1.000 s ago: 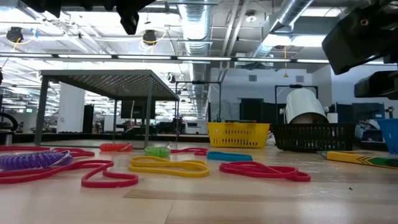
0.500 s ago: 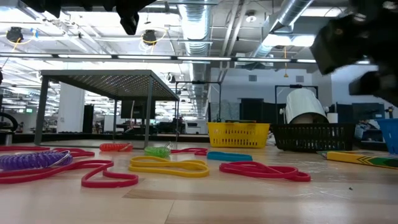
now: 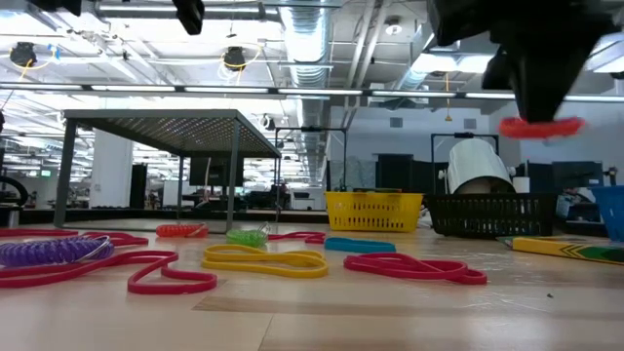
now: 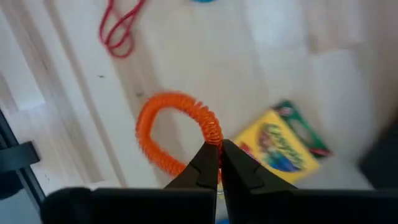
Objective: Pick & Place Office Desk Supplies
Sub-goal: Put the orange spring keychain into the blue bin
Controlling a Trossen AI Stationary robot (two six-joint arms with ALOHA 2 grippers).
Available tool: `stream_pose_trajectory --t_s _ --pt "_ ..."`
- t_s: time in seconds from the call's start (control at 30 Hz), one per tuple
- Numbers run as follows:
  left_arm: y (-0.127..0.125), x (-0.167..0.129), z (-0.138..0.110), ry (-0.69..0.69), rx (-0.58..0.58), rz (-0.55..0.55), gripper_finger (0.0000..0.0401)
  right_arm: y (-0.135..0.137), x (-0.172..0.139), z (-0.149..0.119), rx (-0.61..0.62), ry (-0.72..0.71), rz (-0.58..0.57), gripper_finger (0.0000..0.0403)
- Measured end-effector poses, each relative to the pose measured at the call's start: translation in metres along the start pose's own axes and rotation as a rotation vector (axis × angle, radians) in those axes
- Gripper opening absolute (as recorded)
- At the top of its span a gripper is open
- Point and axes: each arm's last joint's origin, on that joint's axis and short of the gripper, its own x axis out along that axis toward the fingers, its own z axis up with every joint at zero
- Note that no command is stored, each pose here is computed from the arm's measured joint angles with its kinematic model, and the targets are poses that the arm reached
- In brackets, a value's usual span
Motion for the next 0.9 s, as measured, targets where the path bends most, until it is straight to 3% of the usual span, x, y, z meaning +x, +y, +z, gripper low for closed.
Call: stream_pose_trajectory --t_s 0.3,0.43,0.53,0.67,0.9 --pt "0.002 -0.003 -0.004 0.058 0.057 0.034 0.012 -0.056 -0.046 -0.034 0.169 -0.089 0.056 0.0" --pt "0.006 0.003 -0.007 0.048 0.088 0.132 0.012 -0.067 -0.057 -0.059 0.239 -0.115 0.098 0.0" --pt "0.01 0.013 -0.014 0.042 0.092 0.207 0.012 -0.073 -0.057 -0.078 0.283 -0.118 0.129 0.0" --pt "0.015 0.033 -0.029 0.061 0.092 0.207 0.012 -0.076 -0.048 -0.103 0.339 -0.118 0.163 0.0" --pt "0.023 0.048 -0.041 0.043 0.092 0.205 0.012 -0.073 -0.034 -0.13 0.363 -0.272 0.389 0.0"
